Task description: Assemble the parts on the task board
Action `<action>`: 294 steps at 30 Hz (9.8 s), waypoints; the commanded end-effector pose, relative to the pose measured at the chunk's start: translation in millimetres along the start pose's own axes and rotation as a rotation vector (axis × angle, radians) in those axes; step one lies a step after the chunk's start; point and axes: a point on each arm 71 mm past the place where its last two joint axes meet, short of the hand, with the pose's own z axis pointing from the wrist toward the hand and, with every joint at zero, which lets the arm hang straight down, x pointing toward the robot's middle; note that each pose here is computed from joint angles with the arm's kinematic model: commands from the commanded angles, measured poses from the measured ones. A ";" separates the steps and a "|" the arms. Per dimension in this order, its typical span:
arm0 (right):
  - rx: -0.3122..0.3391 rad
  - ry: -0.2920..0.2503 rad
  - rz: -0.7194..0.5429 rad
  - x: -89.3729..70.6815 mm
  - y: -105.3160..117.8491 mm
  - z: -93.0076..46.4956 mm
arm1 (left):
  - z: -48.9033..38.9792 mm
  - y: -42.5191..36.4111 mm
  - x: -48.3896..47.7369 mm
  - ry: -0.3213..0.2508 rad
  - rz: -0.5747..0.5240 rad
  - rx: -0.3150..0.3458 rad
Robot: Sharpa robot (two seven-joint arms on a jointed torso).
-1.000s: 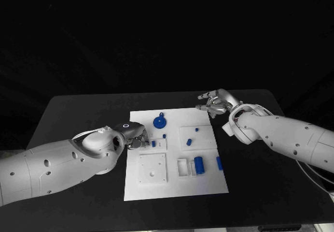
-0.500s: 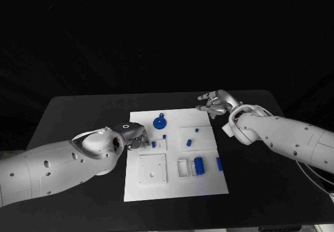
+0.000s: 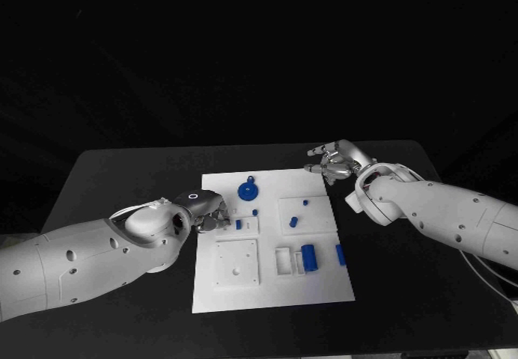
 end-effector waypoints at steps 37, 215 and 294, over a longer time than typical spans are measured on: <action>-0.009 0.016 0.000 2.8 0.2 0.0 | -7.6 19.7 -2.4 -0.053 -0.111 -0.037; 0.010 0.075 0.013 30.7 -11.3 -8.2 | -69.1 83.0 -7.0 0.042 -0.346 -0.197; 0.040 0.138 0.027 61.1 -24.9 -19.1 | -92.3 -11.0 110.2 0.461 -0.138 -0.288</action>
